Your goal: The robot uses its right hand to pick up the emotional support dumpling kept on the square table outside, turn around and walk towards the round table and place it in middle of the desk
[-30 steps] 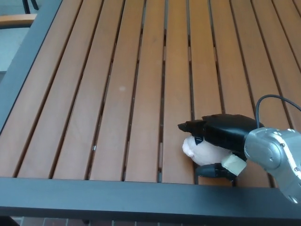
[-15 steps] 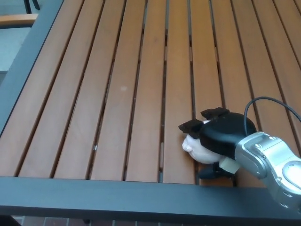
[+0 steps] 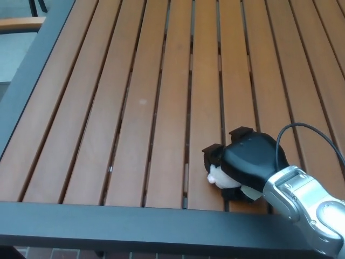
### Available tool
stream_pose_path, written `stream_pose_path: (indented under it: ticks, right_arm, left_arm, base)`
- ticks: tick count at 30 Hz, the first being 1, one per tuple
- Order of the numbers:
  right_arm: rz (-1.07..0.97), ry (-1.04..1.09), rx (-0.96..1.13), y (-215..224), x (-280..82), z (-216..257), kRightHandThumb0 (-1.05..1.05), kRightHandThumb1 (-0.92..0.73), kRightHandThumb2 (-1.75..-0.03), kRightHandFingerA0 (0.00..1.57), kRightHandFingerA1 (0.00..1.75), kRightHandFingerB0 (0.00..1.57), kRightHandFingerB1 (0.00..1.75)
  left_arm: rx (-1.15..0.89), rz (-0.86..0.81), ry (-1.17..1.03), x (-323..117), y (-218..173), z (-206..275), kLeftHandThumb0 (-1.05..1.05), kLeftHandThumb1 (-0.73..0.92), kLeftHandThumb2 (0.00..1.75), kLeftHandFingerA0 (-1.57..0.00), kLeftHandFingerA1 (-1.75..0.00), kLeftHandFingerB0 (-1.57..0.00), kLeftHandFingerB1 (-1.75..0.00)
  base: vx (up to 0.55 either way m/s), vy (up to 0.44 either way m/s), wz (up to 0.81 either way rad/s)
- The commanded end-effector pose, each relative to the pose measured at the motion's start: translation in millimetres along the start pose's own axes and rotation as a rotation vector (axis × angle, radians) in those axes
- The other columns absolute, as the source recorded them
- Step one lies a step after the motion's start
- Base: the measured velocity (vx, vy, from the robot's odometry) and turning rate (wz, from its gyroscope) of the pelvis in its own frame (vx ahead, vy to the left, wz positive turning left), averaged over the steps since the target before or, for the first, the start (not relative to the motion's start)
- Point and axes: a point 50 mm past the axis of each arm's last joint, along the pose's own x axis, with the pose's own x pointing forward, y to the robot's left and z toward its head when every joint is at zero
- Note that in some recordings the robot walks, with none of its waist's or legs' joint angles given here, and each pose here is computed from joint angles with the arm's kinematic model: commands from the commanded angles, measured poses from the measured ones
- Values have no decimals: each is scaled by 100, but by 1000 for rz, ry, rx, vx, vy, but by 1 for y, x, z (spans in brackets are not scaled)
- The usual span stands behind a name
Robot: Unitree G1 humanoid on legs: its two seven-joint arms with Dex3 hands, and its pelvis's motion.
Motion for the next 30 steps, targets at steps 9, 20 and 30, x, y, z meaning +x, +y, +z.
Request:
stream_pose_path:
  ticks: [9,20,30]
  right_arm:
    - [-549,-113,86,7,-45,-27,-14,-54,-97,117,144,86,125]
    - [-816,-250,248,-81,-55,-21,-10,-59,-108,84,173,76,128]
    - [-875,-343,537,-89,-94,35,-12,-63,-105,85,173,76,133]
  left_arm:
    - [3,4,-100,0,2,8,1,71,68,-85,-61,-77,-58]
    - [6,0,-113,2,-1,14,-3,73,65,-85,-62,-77,-58]
    - [-12,-7,-128,1,-4,17,0,73,69,-85,-64,-78,-58]
  base:
    - [0,0,0]
    - [0,0,0]
    - [0,0,1]
